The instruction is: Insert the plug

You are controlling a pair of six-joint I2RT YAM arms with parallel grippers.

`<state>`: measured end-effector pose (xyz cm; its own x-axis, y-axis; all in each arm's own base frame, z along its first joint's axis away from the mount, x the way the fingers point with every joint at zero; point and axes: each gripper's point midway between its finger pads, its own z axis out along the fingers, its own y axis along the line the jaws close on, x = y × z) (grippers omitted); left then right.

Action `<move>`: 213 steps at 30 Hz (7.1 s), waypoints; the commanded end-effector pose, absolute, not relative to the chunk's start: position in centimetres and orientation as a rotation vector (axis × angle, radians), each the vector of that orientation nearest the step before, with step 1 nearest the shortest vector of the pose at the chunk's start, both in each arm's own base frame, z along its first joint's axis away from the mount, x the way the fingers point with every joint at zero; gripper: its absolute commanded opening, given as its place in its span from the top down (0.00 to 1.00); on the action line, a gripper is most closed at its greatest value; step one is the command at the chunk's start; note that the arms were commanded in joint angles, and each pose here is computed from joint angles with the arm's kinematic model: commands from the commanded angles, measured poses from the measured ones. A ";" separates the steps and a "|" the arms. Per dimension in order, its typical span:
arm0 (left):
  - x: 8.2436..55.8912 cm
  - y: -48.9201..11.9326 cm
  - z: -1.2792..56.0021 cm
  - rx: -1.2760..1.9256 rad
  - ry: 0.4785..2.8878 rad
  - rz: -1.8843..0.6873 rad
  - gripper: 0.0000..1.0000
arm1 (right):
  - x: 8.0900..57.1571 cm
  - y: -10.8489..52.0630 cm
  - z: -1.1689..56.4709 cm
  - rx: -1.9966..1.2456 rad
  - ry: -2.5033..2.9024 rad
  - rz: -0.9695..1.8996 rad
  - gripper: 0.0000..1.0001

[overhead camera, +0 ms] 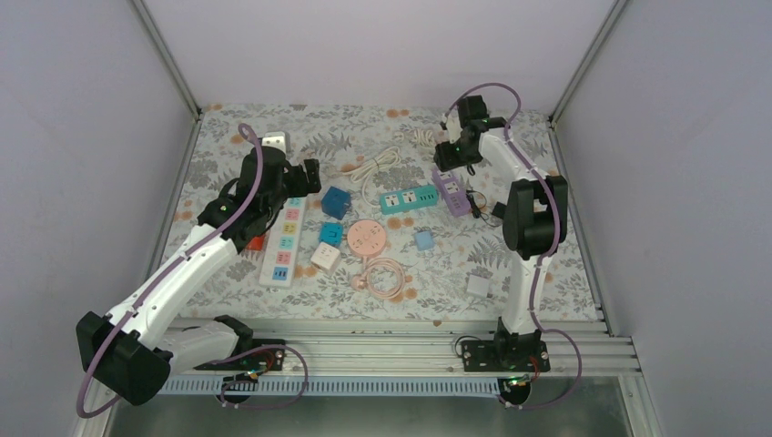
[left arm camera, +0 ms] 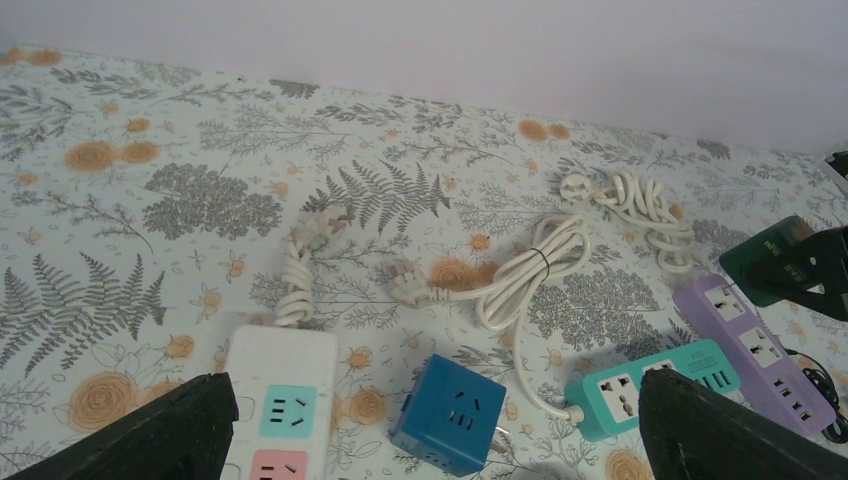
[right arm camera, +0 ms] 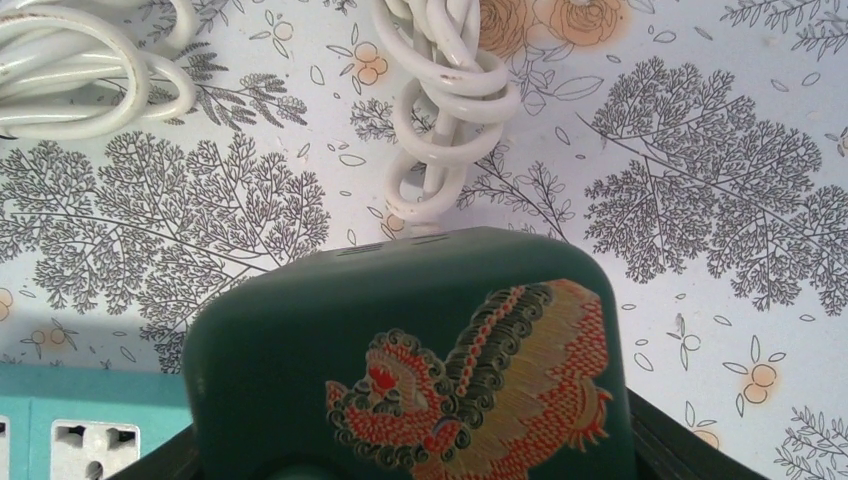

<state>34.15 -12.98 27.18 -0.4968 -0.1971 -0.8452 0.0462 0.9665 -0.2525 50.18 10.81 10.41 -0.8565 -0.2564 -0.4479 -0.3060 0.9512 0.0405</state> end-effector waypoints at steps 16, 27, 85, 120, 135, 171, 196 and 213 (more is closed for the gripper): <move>34.6 -12.8 27.4 -0.122 2.068 -0.280 0.00 | 48.9 9.0 7.6 -0.325 2.717 0.055 0.63; 34.6 -12.9 27.2 -0.122 2.071 -0.279 0.00 | 48.0 8.5 6.9 -0.265 2.754 0.073 0.58; 35.0 -12.8 26.4 -0.117 2.082 -0.251 0.00 | 42.6 5.5 -7.8 -0.237 3.086 -0.271 0.76; 29.3 -12.7 32.3 0.068 1.856 -0.425 0.00 | 37.0 9.4 16.6 0.089 2.450 0.335 0.16; 29.2 -12.9 31.3 0.069 1.877 -0.440 0.00 | 23.6 3.2 8.8 0.904 2.530 0.187 0.00; 29.8 -15.4 28.3 0.057 1.993 -0.582 0.00 | 21.2 10.6 4.1 0.603 2.885 0.380 0.47; 27.6 -31.7 32.6 0.250 1.592 -0.906 0.02 | 31.7 22.2 31.3 0.638 2.075 1.686 0.47; 27.4 -37.9 31.8 0.428 1.478 -0.905 0.30 | 30.1 22.0 30.9 0.665 2.097 1.720 0.46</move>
<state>27.64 -36.58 29.17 -0.2458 -0.2447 -0.9379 0.6801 0.6459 -0.3467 30.87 22.34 29.81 -0.8342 0.5508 0.0278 0.1515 0.1803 0.9719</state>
